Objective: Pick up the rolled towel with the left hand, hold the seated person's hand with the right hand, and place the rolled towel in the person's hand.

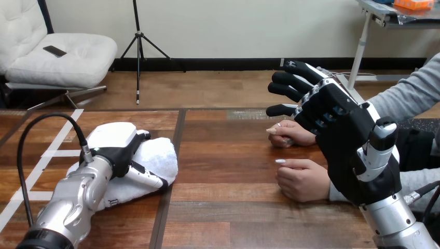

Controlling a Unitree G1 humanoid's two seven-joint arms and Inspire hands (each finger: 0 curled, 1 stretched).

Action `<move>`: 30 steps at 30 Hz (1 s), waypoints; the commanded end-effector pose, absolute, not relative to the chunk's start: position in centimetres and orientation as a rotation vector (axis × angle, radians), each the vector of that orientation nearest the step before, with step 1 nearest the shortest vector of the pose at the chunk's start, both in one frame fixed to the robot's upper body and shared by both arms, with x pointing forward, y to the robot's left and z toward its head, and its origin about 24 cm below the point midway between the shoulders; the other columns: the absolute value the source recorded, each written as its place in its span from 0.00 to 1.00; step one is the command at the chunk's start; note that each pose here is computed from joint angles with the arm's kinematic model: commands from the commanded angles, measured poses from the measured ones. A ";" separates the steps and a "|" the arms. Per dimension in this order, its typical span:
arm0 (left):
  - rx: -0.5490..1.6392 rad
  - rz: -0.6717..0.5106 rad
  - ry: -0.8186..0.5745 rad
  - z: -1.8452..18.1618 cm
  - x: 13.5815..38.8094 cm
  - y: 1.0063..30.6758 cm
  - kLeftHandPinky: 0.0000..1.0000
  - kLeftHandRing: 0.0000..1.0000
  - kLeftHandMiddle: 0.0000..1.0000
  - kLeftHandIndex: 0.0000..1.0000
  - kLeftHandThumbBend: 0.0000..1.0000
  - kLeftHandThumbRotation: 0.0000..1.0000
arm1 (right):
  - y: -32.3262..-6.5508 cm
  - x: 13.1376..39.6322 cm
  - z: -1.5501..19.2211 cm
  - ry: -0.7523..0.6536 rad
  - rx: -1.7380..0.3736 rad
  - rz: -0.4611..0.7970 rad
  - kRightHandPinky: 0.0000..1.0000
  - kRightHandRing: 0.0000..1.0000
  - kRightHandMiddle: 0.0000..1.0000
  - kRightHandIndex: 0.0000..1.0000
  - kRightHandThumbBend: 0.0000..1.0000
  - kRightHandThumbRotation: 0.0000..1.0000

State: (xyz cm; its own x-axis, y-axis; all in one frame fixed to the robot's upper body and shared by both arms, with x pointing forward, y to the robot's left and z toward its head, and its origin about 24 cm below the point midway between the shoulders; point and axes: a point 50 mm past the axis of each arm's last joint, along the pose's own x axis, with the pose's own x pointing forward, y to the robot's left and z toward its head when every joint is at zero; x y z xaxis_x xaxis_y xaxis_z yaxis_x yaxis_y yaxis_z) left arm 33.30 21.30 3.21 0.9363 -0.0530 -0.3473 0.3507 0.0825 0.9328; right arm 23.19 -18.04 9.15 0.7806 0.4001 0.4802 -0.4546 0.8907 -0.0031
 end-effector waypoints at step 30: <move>1.468 -0.254 0.188 5.9 34.9 19.9 0.60 0.71 0.75 0.73 1.00 0.22 | -18.3 23.7 12.1 -0.626 0.085 0.451 0.69 0.85 0.84 0.84 1.00 1.00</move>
